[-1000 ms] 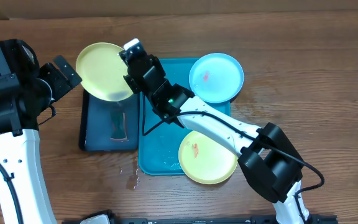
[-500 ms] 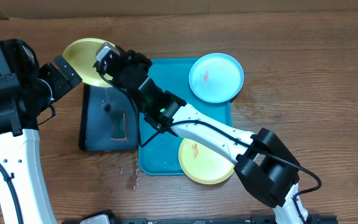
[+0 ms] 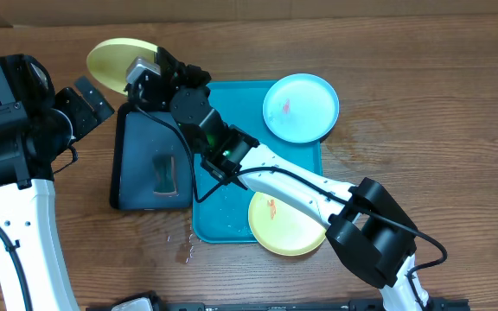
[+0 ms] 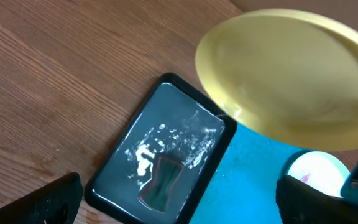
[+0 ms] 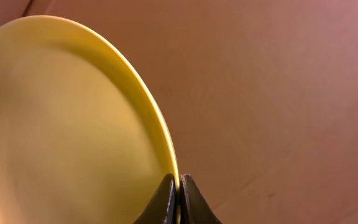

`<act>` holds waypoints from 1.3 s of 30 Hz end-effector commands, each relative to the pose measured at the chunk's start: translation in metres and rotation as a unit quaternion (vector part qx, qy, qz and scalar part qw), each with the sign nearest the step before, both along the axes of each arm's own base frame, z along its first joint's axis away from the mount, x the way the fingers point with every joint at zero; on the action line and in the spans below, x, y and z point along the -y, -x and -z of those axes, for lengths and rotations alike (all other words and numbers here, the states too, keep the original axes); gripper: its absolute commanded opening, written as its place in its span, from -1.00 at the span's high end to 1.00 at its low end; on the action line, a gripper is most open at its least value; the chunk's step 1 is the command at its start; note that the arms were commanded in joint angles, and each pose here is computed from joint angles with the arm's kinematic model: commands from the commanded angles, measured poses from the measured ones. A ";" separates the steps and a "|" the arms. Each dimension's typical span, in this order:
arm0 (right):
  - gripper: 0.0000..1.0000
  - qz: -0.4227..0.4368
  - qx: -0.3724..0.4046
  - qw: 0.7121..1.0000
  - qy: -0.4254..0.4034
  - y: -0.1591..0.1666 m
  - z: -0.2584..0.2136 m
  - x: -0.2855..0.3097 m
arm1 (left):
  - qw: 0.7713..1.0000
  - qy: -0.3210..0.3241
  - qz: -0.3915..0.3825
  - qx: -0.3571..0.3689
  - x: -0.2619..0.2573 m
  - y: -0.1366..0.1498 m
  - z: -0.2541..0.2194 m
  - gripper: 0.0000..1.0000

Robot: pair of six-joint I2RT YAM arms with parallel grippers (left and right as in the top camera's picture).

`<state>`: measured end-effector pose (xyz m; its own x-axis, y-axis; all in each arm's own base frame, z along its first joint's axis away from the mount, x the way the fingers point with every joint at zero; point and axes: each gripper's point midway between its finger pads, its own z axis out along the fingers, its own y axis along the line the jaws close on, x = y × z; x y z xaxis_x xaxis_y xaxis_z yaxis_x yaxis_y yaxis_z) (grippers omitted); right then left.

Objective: Clean dirty plates on tray and stack at the side

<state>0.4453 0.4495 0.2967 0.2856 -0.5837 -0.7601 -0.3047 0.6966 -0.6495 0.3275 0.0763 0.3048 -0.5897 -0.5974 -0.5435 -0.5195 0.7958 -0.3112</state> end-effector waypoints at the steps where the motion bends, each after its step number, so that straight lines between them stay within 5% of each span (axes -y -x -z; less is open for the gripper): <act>1: 0.92 0.004 0.039 0.999 0.014 0.005 -0.024 -0.002 | 1.000 0.006 -0.002 0.001 0.001 -0.002 0.000 -1.00; 26: 0.92 0.044 0.073 0.996 0.010 0.005 -0.042 0.009 | 1.000 0.006 -0.002 0.001 0.001 -0.002 0.000 -1.00; 39: 0.92 0.113 -0.019 0.985 -0.131 -0.012 -0.021 0.040 | 1.000 0.006 -0.002 0.001 0.001 -0.002 0.000 -0.99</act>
<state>0.4531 0.4205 0.3097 0.1929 -0.5514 -0.8116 -0.1567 0.7992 -0.5802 0.3276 0.0758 0.3047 -0.5905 -0.5979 -0.5421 -0.5181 0.7958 -0.3134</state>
